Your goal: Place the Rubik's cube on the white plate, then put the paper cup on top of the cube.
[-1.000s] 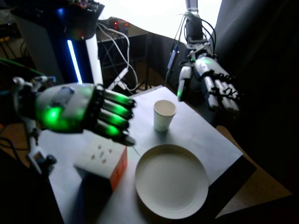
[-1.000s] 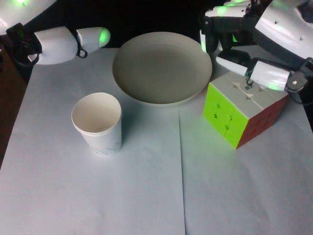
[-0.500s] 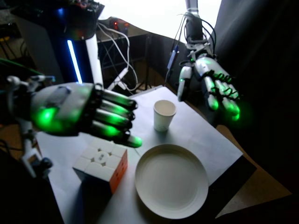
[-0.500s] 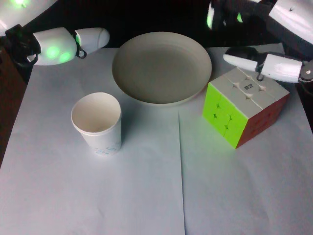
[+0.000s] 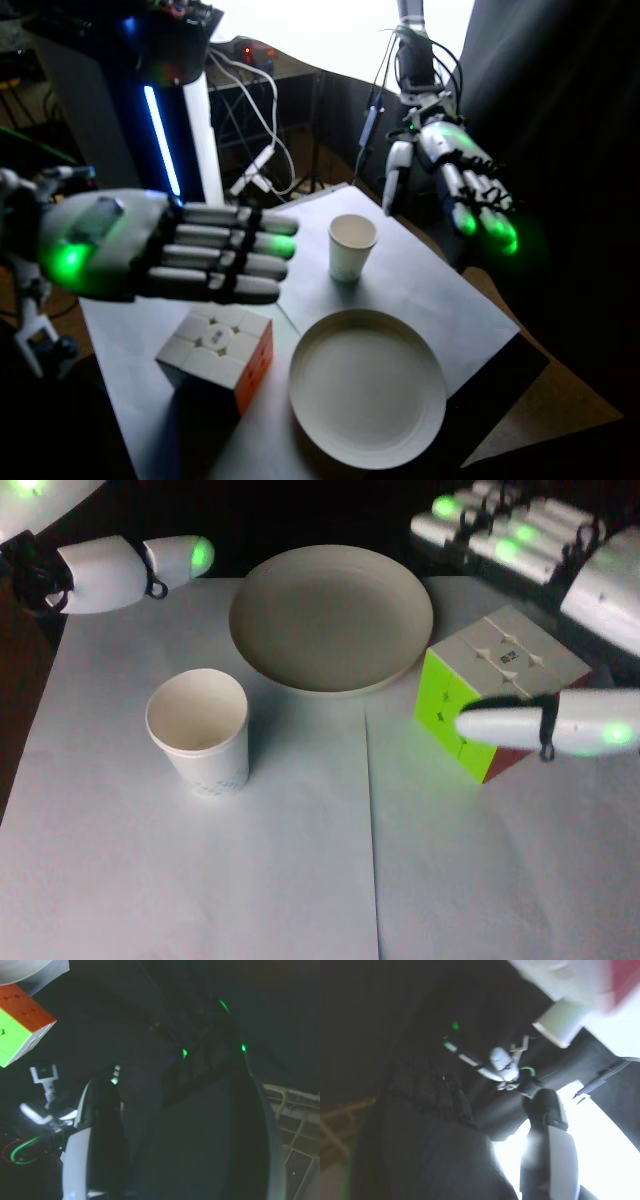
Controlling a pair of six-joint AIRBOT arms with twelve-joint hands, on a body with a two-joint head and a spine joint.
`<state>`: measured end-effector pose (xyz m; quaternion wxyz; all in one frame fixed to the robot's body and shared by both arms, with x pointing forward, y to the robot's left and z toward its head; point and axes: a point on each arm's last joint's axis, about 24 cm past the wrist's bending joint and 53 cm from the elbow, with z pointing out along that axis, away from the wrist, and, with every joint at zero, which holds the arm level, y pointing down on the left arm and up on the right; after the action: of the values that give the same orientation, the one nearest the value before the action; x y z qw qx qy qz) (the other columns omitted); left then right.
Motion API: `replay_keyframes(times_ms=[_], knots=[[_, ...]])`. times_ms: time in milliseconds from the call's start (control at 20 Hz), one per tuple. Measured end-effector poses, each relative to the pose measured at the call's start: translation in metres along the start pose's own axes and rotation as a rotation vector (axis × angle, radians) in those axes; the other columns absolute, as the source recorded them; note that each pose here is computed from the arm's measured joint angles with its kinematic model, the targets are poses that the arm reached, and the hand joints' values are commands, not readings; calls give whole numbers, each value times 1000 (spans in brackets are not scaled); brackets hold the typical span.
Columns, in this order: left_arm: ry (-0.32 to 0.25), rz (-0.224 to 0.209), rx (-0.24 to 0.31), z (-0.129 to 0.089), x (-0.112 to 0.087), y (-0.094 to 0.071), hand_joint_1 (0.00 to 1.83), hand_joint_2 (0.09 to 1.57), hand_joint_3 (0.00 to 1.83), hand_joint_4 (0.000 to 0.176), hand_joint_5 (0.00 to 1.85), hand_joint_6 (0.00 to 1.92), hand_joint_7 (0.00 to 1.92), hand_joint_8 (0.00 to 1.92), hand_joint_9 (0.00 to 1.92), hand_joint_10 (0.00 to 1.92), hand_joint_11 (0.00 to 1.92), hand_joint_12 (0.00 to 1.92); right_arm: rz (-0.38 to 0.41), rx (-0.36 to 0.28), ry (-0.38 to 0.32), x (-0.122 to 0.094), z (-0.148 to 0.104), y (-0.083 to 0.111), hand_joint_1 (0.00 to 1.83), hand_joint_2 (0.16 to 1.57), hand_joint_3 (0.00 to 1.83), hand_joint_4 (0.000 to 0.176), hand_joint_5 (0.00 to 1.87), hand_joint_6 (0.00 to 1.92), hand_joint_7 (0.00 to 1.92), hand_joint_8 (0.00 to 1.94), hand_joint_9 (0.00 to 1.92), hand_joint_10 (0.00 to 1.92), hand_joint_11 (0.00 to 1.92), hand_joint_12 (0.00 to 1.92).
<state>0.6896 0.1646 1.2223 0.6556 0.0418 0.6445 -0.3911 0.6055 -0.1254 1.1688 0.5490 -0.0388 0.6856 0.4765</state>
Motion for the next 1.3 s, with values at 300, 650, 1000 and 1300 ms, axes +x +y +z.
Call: replay_keyframes(times_ms=[300, 650, 1000, 1300], knots=[[2, -3, -8, -2, 1, 2, 363, 1302, 0, 96, 63, 2, 0, 0, 0, 0, 0, 437, 23, 129, -9, 6, -14, -35, 523, 1009, 0, 99, 0, 0, 0, 0, 0, 0, 0, 0], [-1, 0, -11, -3, -1, 4, 372, 1305, 0, 78, 72, 2, 0, 0, 0, 0, 0, 470, -52, 196, 50, 9, -21, -55, 689, 1008, 0, 37, 0, 0, 0, 0, 0, 0, 0, 0], [-1, 0, -10, -3, -1, 3, 287, 1308, 4, 88, 68, 3, 2, 1, 0, 0, 0, 563, -113, 251, 114, 21, -15, -74, 804, 975, 0, 2, 0, 0, 0, 0, 0, 0, 0, 0], [-3, 0, -9, -3, -2, 3, 299, 1320, 1, 93, 52, 1, 0, 0, 0, 0, 0, 462, -149, 210, 123, 18, 6, -65, 778, 967, 0, 37, 0, 0, 0, 0, 0, 0, 0, 0]])
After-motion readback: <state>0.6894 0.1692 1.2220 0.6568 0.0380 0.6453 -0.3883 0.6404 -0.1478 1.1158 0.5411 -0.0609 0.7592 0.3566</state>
